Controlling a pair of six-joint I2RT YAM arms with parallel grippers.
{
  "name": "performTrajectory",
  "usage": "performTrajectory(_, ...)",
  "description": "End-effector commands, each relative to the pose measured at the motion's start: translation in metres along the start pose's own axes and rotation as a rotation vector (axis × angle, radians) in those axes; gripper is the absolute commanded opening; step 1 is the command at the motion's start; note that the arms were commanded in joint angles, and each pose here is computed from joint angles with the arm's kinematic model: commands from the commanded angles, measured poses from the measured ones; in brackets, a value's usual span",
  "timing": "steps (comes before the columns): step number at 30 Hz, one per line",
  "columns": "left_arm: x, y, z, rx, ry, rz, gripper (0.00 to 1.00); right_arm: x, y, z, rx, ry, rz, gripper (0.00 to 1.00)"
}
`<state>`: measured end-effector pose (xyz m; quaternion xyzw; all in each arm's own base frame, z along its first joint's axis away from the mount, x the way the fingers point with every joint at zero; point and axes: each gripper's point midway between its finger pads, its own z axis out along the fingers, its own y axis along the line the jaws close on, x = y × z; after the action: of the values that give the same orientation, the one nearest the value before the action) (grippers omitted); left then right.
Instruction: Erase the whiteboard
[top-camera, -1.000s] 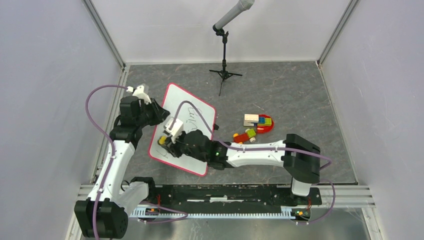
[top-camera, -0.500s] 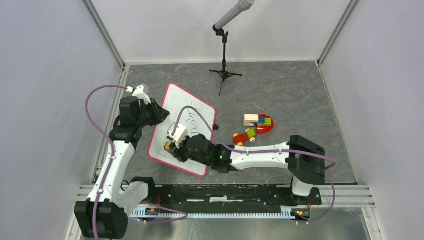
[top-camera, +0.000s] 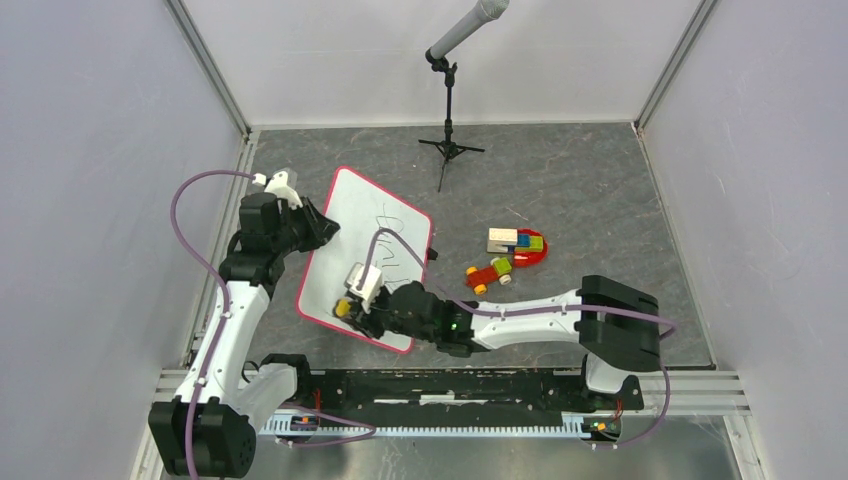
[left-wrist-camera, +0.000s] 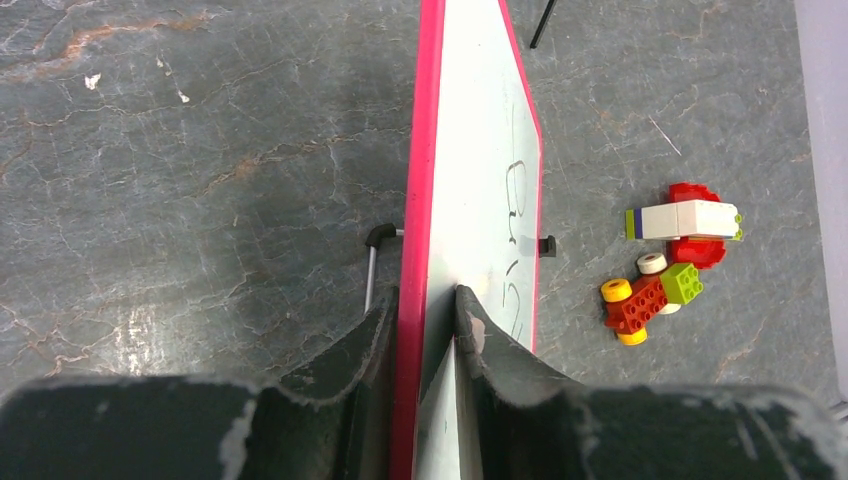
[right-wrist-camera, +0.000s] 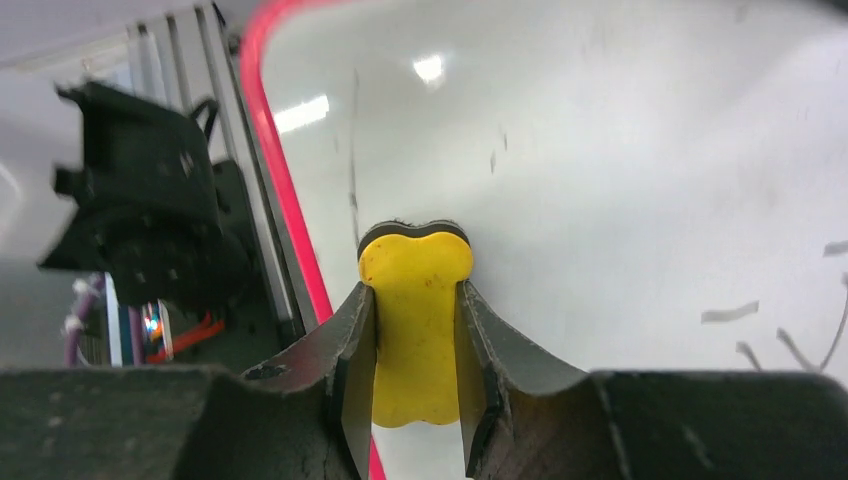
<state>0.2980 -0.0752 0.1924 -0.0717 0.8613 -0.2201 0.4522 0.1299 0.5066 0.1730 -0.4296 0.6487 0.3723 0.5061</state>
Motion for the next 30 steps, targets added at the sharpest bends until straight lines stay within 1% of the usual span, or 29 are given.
performTrajectory(1,0.010,0.002,0.003,-0.019,0.040,-0.020,0.02,0.091,-0.015,-0.031,0.054,0.242,-0.015,0.19)
performTrajectory(4,0.012,0.000,0.004,-0.010,0.051,-0.024,0.02,0.089,-0.019,-0.036,0.074,0.243,-0.017,0.19)
performTrajectory(7,0.013,0.001,0.004,-0.013,0.051,-0.025,0.02,0.058,-0.008,-0.024,0.049,0.196,-0.040,0.19)
performTrajectory(9,0.012,0.001,0.003,-0.013,0.048,-0.024,0.02,0.030,0.005,-0.010,0.011,0.138,-0.051,0.19)
performTrajectory(11,0.011,0.001,0.003,-0.016,0.041,-0.022,0.02,0.011,0.015,0.005,-0.025,0.102,-0.061,0.20)
performTrajectory(15,0.012,0.002,0.002,-0.020,0.039,-0.023,0.02,-0.021,0.023,0.029,-0.046,0.050,-0.085,0.20)
performTrajectory(17,0.012,0.002,0.002,-0.021,0.040,-0.024,0.02,-0.028,0.019,0.037,-0.021,0.048,-0.103,0.20)
performTrajectory(20,0.010,0.000,0.002,-0.012,0.040,-0.024,0.02,-0.022,0.011,0.040,0.005,0.065,-0.100,0.20)
performTrajectory(22,0.012,0.001,0.002,-0.013,0.044,-0.025,0.02,-0.009,0.010,0.034,-0.002,0.081,-0.077,0.20)
performTrajectory(27,0.013,0.000,0.002,-0.006,0.048,-0.027,0.02,0.060,-0.004,-0.010,0.034,0.199,-0.046,0.20)
performTrajectory(30,0.013,0.000,0.003,-0.010,0.049,-0.028,0.02,0.083,-0.018,-0.030,0.090,0.265,-0.054,0.20)
